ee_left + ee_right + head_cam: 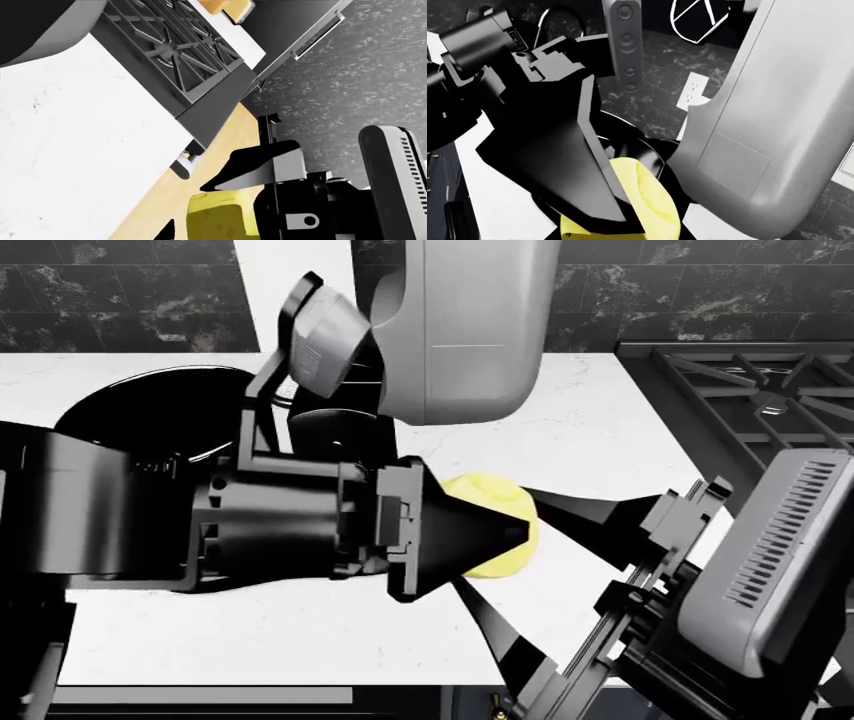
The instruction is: Place the cheese in the stand mixer bowl.
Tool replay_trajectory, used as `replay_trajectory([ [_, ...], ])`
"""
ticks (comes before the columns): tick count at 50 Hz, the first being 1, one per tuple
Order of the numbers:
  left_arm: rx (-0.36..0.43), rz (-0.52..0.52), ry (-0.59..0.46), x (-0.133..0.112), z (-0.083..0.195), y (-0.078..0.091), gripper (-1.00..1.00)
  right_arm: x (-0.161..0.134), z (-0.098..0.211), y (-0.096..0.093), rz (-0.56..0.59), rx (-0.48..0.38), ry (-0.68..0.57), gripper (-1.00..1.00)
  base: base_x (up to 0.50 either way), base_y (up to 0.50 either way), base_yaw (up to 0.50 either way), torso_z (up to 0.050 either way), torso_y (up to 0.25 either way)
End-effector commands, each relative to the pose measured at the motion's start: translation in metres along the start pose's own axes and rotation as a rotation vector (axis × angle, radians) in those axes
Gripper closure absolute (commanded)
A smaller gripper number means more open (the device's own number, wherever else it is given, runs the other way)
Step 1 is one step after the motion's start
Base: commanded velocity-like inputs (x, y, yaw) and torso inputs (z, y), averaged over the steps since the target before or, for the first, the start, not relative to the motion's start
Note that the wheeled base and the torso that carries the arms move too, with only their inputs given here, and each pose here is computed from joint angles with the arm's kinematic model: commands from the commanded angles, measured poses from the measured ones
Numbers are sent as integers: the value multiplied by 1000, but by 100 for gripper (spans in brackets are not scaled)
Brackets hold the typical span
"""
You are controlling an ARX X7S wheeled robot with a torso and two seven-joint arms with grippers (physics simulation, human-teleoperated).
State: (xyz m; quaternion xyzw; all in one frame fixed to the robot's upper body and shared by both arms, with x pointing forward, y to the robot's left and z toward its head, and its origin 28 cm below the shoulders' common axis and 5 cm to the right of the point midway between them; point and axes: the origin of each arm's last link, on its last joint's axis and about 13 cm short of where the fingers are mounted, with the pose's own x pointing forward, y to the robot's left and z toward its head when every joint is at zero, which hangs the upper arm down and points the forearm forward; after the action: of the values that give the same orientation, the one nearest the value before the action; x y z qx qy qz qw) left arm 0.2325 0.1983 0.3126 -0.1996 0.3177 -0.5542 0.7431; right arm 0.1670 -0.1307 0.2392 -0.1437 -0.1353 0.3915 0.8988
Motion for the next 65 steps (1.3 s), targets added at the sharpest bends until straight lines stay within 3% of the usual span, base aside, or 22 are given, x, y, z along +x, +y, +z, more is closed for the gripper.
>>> replay_trajectory([
  [1,3,69,0,6,1,11,100,-1,4,-1,-4,-25,-24,100,0,0,0,0,0],
  [21,16,109,-36,4,-1,10,100,0,5,-3,-20,9,-34,100,0,0,0,0,0],
  [22,15,115,-61,1,-1,8,100,0,5,-4,-21,10,-26,-100,0,0,0,0,0],
  [34,42,161,-186,-15,1,-4,100,-2,-1,-6,-23,-5,13,-100,0,0,0,0,0],
  [54,120,208,-174,-37,-22,-37,100,-5,-11,-15,-76,9,52,-100,0,0,0,0,0],
  [58,124,244,-226,-50,-25,-46,100,-5,-12,-17,-89,17,52,-100,0,0,0,0,0],
  [65,95,388,-409,-85,-27,-65,100,-6,-9,-18,-108,23,47,-100,0,0,0,0,0],
])
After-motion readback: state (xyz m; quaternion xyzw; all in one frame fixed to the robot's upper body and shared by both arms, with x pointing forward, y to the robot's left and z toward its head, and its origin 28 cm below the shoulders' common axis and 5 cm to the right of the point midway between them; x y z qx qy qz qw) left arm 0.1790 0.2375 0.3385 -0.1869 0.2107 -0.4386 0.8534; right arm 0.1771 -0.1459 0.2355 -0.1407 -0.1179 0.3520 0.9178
